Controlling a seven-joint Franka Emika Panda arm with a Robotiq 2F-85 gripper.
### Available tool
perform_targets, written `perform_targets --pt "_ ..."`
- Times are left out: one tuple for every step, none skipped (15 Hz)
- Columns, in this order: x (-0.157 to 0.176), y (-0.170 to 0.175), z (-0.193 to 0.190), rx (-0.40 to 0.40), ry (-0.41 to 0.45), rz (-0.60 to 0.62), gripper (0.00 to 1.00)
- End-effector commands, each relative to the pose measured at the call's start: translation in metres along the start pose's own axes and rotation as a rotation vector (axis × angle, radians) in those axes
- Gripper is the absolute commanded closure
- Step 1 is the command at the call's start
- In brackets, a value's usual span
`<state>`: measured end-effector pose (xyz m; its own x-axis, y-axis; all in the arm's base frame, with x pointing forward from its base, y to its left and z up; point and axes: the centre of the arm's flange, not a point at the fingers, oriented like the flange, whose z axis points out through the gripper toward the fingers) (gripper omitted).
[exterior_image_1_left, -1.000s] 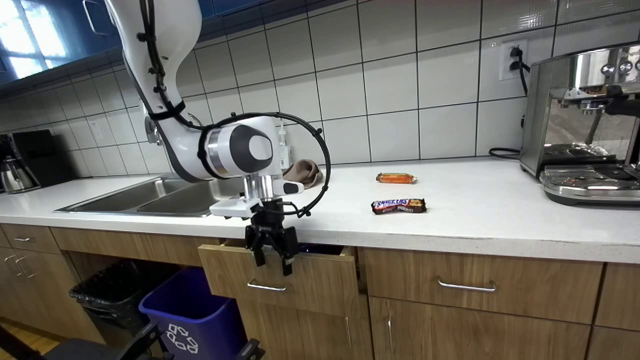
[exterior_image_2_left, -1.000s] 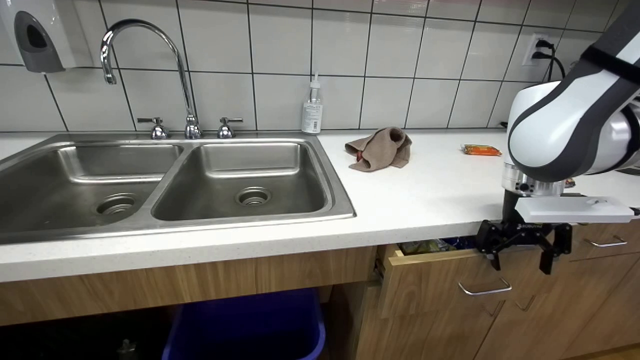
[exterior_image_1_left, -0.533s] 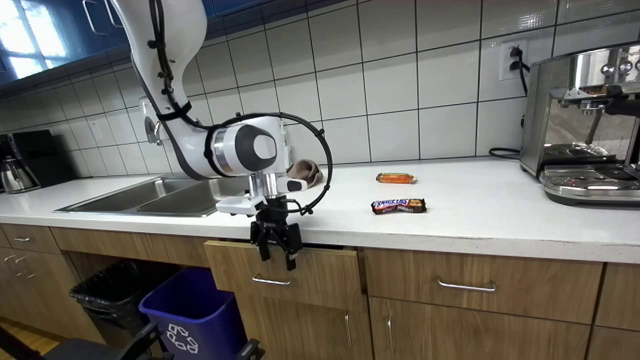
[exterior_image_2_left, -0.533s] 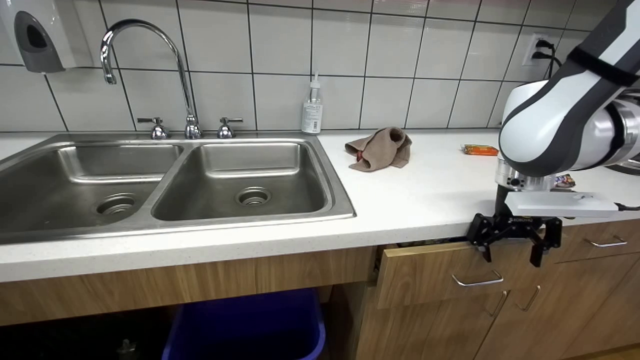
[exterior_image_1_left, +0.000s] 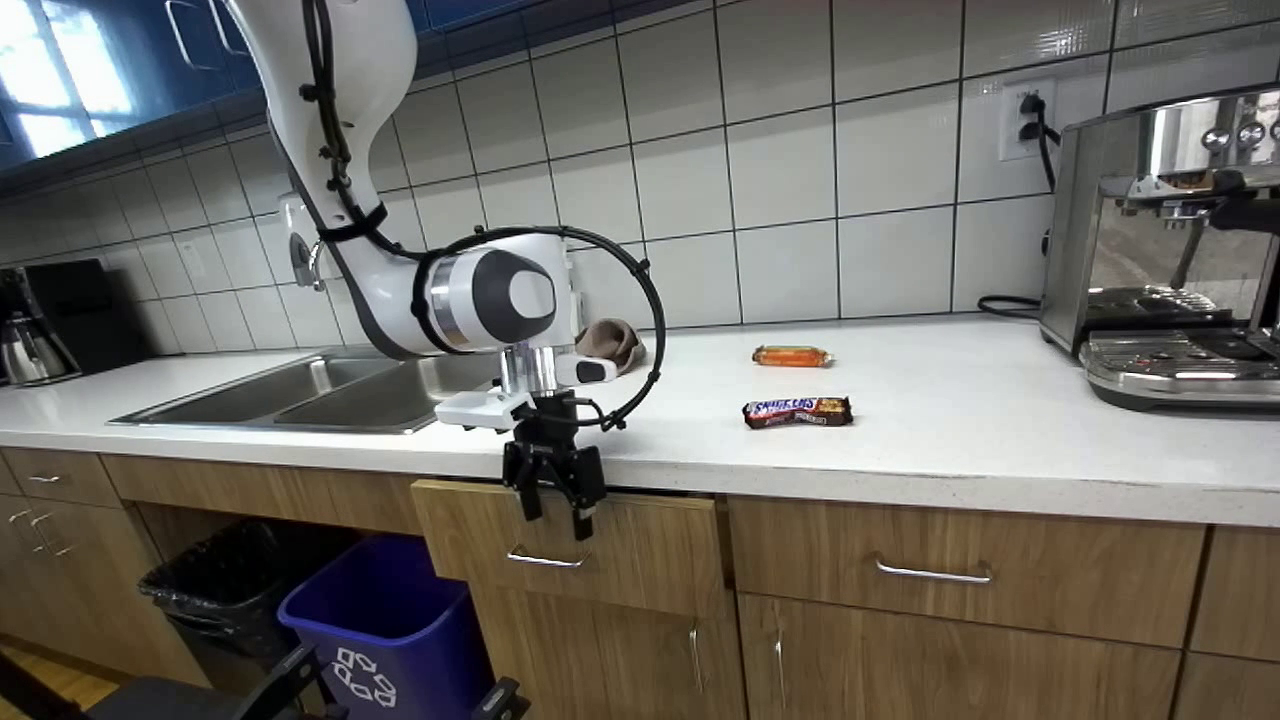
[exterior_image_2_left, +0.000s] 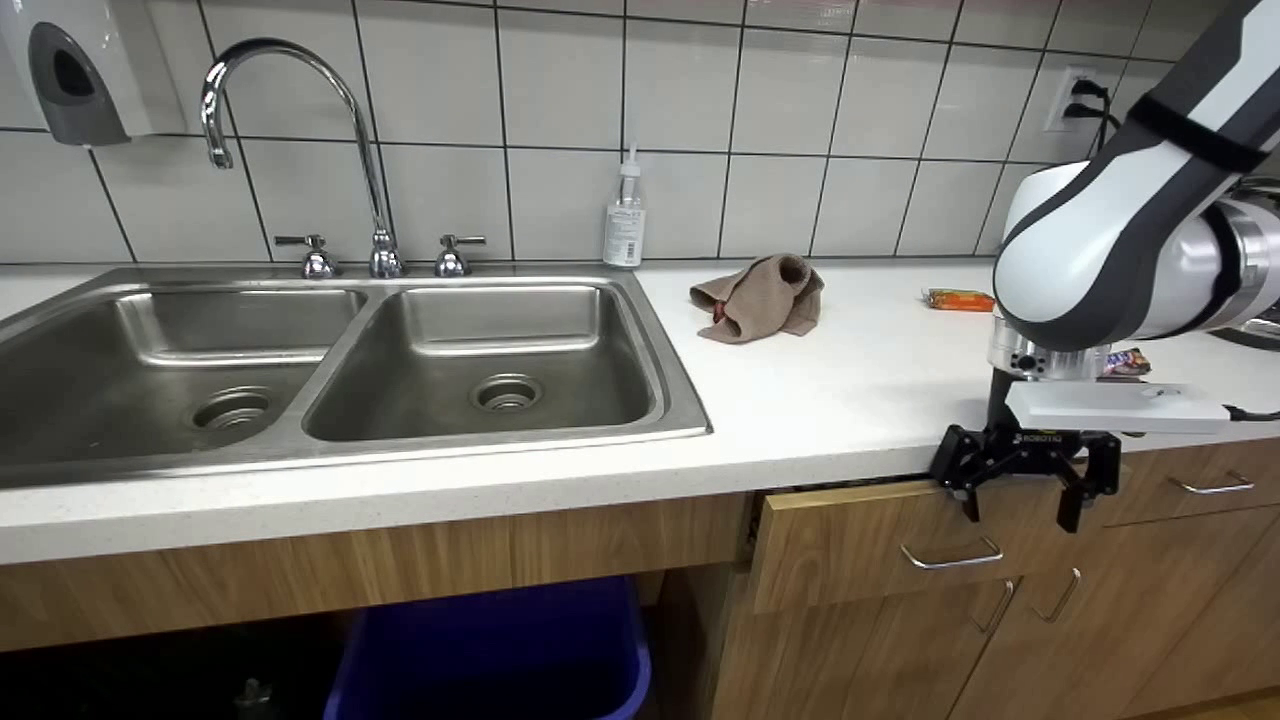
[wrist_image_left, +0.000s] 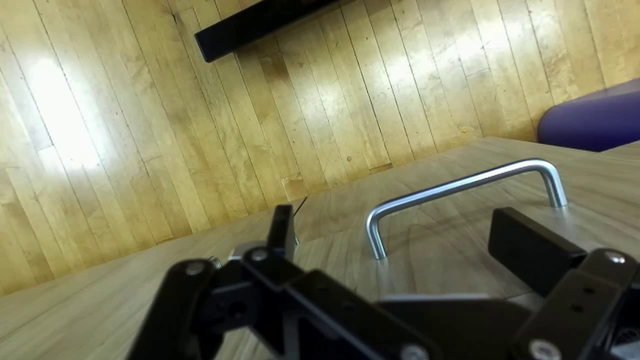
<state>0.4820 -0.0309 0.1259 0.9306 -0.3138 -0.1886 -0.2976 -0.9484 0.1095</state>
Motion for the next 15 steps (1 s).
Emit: perform_targets --pt "0.025 -0.006 0.001 0.008 0.025 0.060 0.00" --pt "0.025 -0.006 0.000 0.008 0.022 0.060 0.00" --pt "0.024 -0.006 -0.001 0.008 0.017 0.061 0.00" --pt "0.022 -0.005 -0.001 0.008 0.012 0.062 0.00" --pt "0.020 -0.005 -0.003 0.008 -0.001 0.062 0.00" --pt "0.019 -0.004 -0.004 0.008 -0.002 0.062 0.00" --pt "0.016 -0.004 -0.005 0.009 -0.011 0.062 0.00" --pt "0.014 -0.003 -0.007 0.011 -0.014 0.062 0.00" --pt "0.012 -0.003 -0.008 0.012 -0.021 0.063 0.00" --pt "0.011 -0.002 -0.010 0.015 -0.023 0.064 0.00" --pt "0.009 -0.002 -0.011 0.018 -0.023 0.066 0.00" --pt "0.007 -0.001 -0.013 0.021 -0.024 0.068 0.00" --pt "0.006 -0.001 -0.014 0.023 -0.023 0.069 0.00" --pt "0.004 0.000 -0.016 0.025 -0.023 0.070 0.00" --pt "0.002 0.001 -0.018 0.028 -0.021 0.071 0.00"
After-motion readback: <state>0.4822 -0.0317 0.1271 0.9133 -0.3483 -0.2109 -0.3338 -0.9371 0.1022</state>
